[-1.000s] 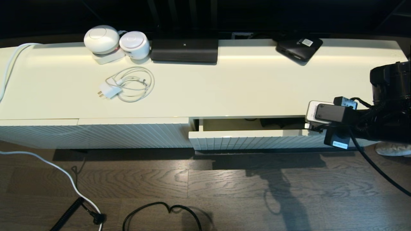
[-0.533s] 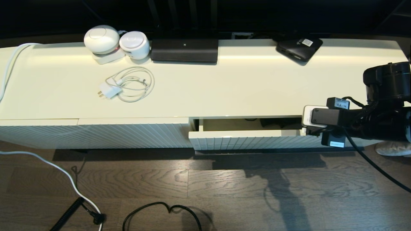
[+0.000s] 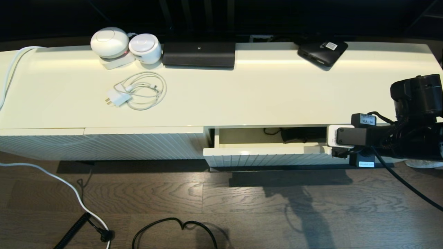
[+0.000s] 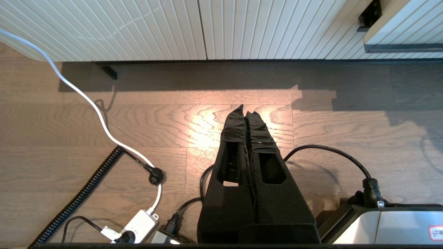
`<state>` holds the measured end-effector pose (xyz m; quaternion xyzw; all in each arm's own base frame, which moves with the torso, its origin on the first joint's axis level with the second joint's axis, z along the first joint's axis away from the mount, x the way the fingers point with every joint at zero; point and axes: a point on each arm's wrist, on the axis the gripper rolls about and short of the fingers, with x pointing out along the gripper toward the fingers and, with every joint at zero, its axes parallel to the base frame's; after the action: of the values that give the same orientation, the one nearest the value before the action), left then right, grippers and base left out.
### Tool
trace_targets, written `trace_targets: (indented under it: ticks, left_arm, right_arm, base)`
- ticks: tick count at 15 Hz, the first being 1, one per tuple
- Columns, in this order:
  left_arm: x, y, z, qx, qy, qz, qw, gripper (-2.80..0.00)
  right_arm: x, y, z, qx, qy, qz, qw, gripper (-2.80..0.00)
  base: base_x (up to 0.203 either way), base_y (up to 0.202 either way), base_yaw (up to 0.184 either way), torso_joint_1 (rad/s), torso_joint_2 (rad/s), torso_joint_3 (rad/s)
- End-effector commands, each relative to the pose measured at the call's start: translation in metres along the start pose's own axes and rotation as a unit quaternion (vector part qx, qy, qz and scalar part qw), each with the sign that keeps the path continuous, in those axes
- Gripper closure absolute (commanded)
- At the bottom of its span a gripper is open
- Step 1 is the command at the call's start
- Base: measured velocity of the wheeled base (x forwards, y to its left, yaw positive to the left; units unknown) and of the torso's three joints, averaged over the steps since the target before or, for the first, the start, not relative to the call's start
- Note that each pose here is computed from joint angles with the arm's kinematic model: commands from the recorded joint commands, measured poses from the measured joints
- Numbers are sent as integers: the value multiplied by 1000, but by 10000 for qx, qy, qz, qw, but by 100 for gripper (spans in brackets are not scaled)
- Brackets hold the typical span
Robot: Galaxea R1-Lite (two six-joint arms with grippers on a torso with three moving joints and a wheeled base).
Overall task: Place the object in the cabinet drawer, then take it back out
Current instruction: Open the drawer
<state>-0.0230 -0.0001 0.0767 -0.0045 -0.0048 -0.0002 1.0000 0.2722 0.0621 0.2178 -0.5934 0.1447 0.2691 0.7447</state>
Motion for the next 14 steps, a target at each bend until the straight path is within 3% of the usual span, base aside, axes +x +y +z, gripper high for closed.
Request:
trace_targets:
  ticks: [1, 14]
  left_arm:
    - [0, 0, 0, -1, -6, 2, 10000, 0]
    - [0, 0, 0, -1, -14, 2, 10000, 0]
  right_arm:
    - [-5, 5, -1, -15, 56, 157, 9999, 0]
    - [-26, 62, -4, 575, 201, 846, 9945, 0]
  base:
    - [0, 0, 0, 0, 0, 0]
    - [0, 0, 0, 0, 0, 0]
